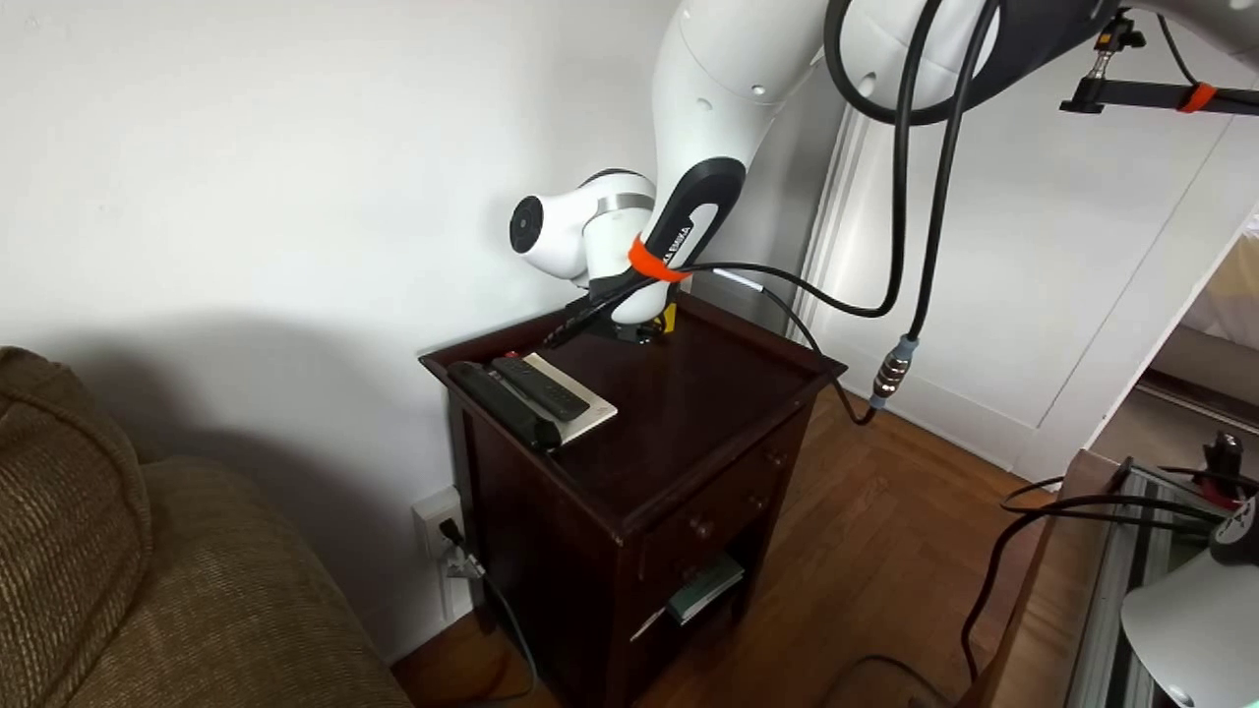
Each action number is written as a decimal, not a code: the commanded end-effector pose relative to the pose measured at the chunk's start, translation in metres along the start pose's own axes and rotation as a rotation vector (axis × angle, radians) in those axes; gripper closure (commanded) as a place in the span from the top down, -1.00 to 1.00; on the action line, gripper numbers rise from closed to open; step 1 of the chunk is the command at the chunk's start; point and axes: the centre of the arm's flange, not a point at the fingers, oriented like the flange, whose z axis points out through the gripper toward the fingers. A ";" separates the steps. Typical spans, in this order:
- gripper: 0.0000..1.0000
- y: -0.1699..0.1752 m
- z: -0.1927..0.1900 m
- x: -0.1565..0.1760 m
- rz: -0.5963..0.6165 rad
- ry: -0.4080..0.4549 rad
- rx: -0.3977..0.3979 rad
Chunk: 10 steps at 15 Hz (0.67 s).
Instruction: Place the yellow block upright
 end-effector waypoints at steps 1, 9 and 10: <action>-0.84 -0.009 0.010 -0.008 0.016 0.035 0.007; -0.84 -0.010 0.019 -0.012 0.012 0.096 -0.010; -0.84 -0.009 0.021 -0.013 0.013 0.105 -0.016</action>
